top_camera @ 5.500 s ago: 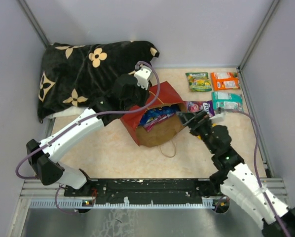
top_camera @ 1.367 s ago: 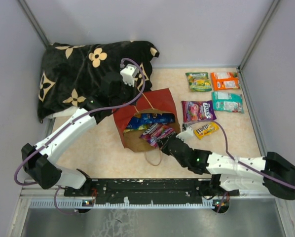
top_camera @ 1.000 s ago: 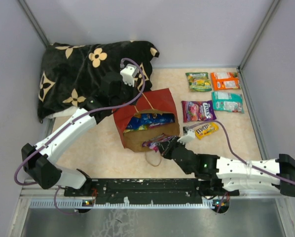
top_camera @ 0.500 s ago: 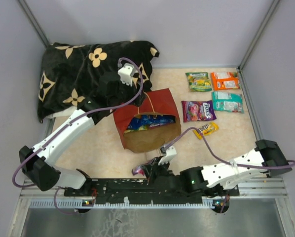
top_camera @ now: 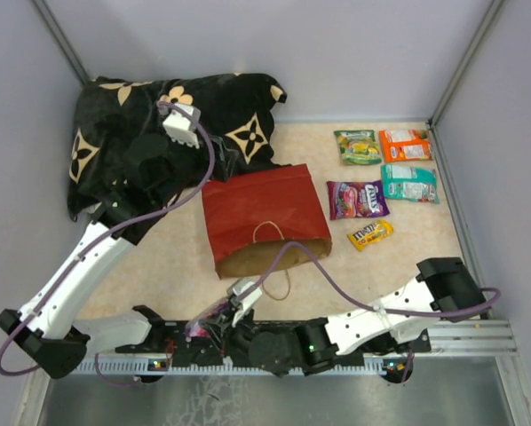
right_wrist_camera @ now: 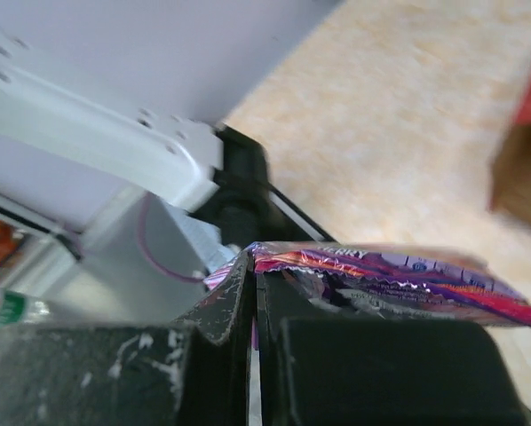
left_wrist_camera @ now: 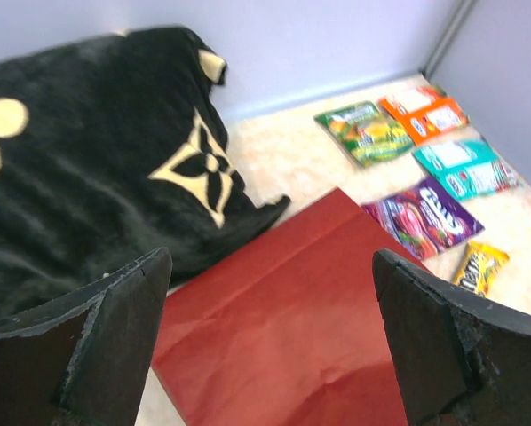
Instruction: Take the snacks out of the paper bag
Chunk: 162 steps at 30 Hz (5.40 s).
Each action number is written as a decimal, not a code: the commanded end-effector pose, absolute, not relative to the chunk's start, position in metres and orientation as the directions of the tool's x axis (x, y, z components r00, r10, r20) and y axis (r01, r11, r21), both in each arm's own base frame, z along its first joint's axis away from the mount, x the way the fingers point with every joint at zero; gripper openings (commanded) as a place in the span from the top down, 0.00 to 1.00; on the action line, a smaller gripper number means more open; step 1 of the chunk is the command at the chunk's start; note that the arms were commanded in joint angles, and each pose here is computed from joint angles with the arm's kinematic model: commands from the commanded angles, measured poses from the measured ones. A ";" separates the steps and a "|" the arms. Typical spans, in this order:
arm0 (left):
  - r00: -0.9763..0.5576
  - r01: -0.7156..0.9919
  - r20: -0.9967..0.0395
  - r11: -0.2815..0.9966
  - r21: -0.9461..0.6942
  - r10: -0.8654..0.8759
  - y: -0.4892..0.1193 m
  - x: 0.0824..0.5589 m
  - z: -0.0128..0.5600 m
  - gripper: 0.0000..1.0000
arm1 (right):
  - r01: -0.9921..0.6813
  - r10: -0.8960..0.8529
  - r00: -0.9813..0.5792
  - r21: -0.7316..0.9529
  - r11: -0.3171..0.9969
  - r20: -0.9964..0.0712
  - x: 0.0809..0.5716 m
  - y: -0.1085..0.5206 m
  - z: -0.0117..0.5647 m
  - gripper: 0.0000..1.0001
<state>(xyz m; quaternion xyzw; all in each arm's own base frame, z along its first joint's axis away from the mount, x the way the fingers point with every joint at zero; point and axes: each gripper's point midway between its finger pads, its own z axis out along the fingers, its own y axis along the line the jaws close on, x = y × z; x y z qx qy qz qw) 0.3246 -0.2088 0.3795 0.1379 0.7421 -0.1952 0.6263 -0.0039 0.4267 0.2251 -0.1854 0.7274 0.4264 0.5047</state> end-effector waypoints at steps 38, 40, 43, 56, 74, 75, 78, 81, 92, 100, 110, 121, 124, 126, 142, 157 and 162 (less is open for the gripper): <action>0.183 -0.023 -0.977 0.993 -0.120 -0.114 -0.022 0.300 0.460 0.00 | -0.604 0.036 -0.767 0.740 0.296 -0.641 0.226 0.660 0.212 1.00; 0.193 -0.023 -0.974 0.992 -0.125 -0.119 -0.020 0.298 0.462 0.00 | -0.585 -0.005 -0.789 0.748 0.313 -0.615 0.214 0.652 0.182 0.57; 0.191 0.000 -0.972 0.991 -0.137 -0.134 -0.021 0.299 0.461 0.00 | -0.565 -0.084 -0.812 0.744 0.355 -0.577 0.198 0.642 0.146 0.17; 0.151 0.040 -0.975 0.986 -0.159 -0.164 -0.024 0.306 0.454 0.00 | -0.649 -0.106 -0.562 0.358 0.672 -0.820 0.195 0.568 0.202 0.07; 0.129 0.090 -0.977 0.983 -0.161 -0.171 -0.033 0.305 0.453 0.00 | -0.886 -0.422 -0.143 -0.074 0.457 -0.895 0.216 0.601 0.159 0.01; 0.127 0.089 -0.977 0.983 -0.161 -0.172 -0.033 0.306 0.452 0.00 | -0.894 -0.454 -0.126 -0.097 0.437 -0.882 0.222 0.603 0.150 0.01; 0.128 0.094 -0.977 0.982 -0.162 -0.173 -0.034 0.305 0.452 0.00 | -0.922 -0.526 -0.126 -0.096 0.376 -0.841 0.232 0.614 0.117 0.01; 0.125 0.104 -0.976 0.981 -0.165 -0.178 -0.036 0.306 0.450 0.00 | -0.931 -0.579 -0.116 -0.115 0.347 -0.807 0.238 0.617 0.091 0.01; 0.115 0.134 -0.974 0.975 -0.178 -0.193 -0.041 0.307 0.449 0.00 | -0.881 -0.528 -0.292 0.009 0.474 -0.798 0.245 0.621 0.058 0.04; 0.116 0.138 -0.974 0.974 -0.180 -0.197 -0.041 0.306 0.449 0.00 | -0.572 -0.190 -0.671 0.338 0.748 -0.716 0.251 0.623 0.049 0.03; 0.111 0.155 -0.975 0.972 -0.176 -0.194 -0.044 0.306 0.449 0.00 | -0.456 -0.019 -0.823 0.639 0.619 -0.568 0.212 0.648 0.073 0.07; 0.116 0.154 -0.974 0.972 -0.175 -0.193 -0.044 0.304 0.451 0.00 | -0.609 0.017 -0.622 0.497 0.618 -0.783 0.231 0.604 0.165 0.09; 0.114 0.155 -0.975 0.972 -0.175 -0.193 -0.044 0.304 0.450 0.00 | -0.601 0.048 -0.601 0.491 0.631 -0.798 0.251 0.587 0.176 0.13; 0.112 0.156 -0.975 0.972 -0.175 -0.193 -0.044 0.304 0.450 0.00 | -0.576 0.046 -0.603 0.475 0.665 -0.796 0.268 0.578 0.169 0.16; 0.109 0.168 -0.975 0.971 -0.172 -0.192 -0.047 0.304 0.449 0.00 | -0.534 -0.167 -0.695 0.347 0.771 -0.699 0.301 0.583 0.076 0.46; 0.106 0.182 -0.975 0.968 -0.174 -0.195 -0.049 0.304 0.449 0.00 | -0.532 -0.210 -0.782 0.452 0.716 -0.587 0.270 0.595 0.041 0.51; 0.109 0.181 -0.975 0.968 -0.172 -0.194 -0.048 0.304 0.449 0.00 | -0.516 -0.203 -0.795 0.461 0.722 -0.572 0.256 0.596 0.035 0.59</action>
